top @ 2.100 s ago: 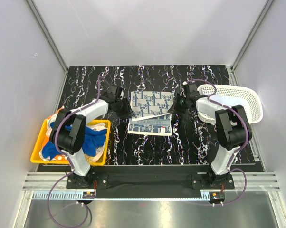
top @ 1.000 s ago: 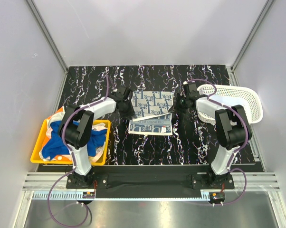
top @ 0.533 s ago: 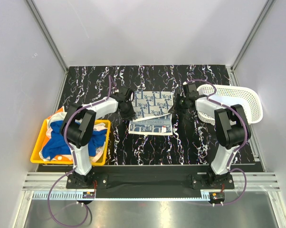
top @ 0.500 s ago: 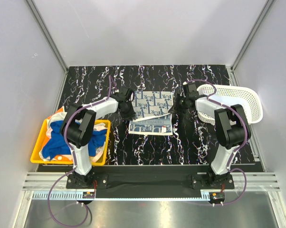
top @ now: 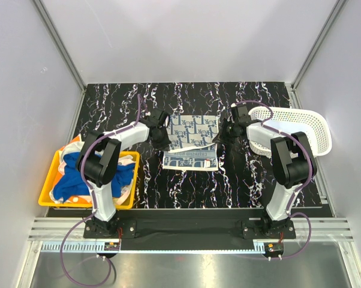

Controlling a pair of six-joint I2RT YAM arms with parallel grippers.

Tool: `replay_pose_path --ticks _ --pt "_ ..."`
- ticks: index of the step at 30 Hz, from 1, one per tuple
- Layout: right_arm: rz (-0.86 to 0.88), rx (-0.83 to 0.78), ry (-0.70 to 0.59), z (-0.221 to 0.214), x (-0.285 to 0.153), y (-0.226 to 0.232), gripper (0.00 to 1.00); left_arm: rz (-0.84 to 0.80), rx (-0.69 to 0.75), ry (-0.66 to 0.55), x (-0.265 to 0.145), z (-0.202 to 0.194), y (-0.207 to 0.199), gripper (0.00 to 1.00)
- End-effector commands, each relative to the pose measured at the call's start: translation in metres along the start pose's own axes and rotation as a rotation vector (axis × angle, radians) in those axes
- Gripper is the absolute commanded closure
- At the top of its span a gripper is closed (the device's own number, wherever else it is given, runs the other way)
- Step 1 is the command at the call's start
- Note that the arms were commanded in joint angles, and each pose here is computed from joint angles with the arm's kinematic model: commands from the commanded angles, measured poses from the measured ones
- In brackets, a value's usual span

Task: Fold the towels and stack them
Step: Fold the towel

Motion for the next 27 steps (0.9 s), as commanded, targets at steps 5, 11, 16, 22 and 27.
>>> replay_pose_path --ticks 5,11,16,22,27 --pt "0.002 -0.031 -0.055 0.013 -0.010 0.010 1.00 -0.052 0.029 -0.069 -0.019 0.013 -0.015 1.00" --pt "0.003 -0.057 -0.092 0.015 -0.028 0.016 1.00 -0.080 0.046 -0.088 -0.040 0.014 -0.018 1.00" --pt "-0.003 -0.074 -0.102 0.010 -0.039 0.021 1.00 -0.106 0.052 -0.099 -0.057 0.013 -0.019 1.00" --pt "-0.004 -0.081 -0.113 -0.001 -0.052 0.024 1.00 -0.125 0.062 -0.110 -0.073 0.010 -0.017 1.00" --pt "-0.003 -0.077 -0.116 -0.012 -0.059 0.026 1.00 -0.128 0.071 -0.128 -0.084 0.008 -0.013 1.00"
Point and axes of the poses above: each gripper's point midway between its finger pads, its own x axis out along the fingers, its own y axis along the line the jaws close on, z = x × y, the point moved 8 cm from there along -x, back along the fingers, and after that the axes turned 9 degrees about -x, right-handed, at the moved point
